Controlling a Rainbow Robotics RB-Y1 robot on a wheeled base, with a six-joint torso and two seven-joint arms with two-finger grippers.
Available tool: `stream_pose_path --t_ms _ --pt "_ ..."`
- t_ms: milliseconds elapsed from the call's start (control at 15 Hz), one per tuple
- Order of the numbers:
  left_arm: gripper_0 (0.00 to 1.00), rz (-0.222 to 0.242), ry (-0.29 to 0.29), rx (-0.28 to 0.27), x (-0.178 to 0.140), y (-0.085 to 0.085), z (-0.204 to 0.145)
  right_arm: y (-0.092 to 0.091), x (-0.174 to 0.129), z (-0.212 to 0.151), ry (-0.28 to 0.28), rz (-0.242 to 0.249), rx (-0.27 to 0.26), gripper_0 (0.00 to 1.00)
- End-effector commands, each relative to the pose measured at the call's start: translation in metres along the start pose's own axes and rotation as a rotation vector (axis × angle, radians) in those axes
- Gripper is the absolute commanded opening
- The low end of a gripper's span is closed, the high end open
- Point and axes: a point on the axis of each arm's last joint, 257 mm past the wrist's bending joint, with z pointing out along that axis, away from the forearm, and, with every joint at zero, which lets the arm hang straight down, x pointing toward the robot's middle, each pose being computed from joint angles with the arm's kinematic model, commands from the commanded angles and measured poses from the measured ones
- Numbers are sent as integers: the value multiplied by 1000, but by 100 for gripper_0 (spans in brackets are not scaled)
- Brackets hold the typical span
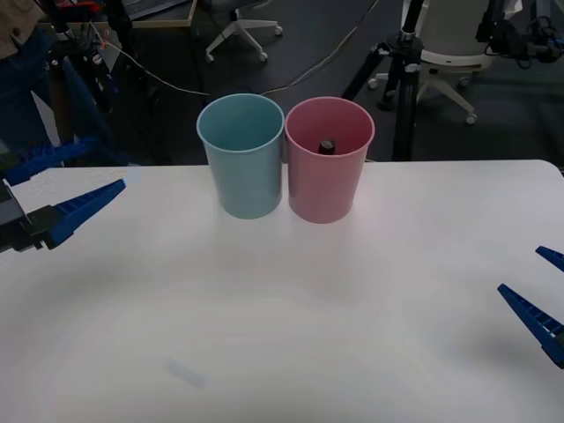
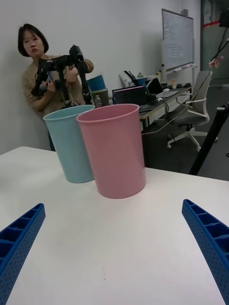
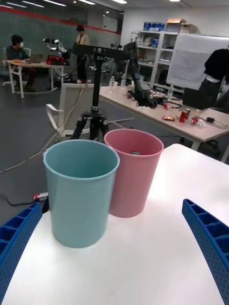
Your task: Grasp the object on the table and drop it into the matching bin: aluminum can to the light blue bin, PET bottle to the pink bin.
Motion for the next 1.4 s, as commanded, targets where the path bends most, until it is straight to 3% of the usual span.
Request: stream_pose_path --t_ms 67,267,533,667,867,1000,1400 --pt "100 -39 -2 -56 18 7 -22 0 0 0 0 0 0 100" --pt "100 -64 0 -99 39 6 -40 0 0 0 0 0 0 100" --pt "100 -65 16 -104 63 -7 -55 0 0 0 0 0 0 100" --pt "100 -35 32 -114 77 -12 -63 0 0 0 0 0 0 100" --pt "100 -91 39 -109 95 -28 -77 0 0 0 0 0 0 100" --pt "100 -81 40 -116 101 -33 -86 0 0 0 0 0 0 100" --pt "100 -110 58 -125 112 -38 -95 0 0 0 0 0 0 100"
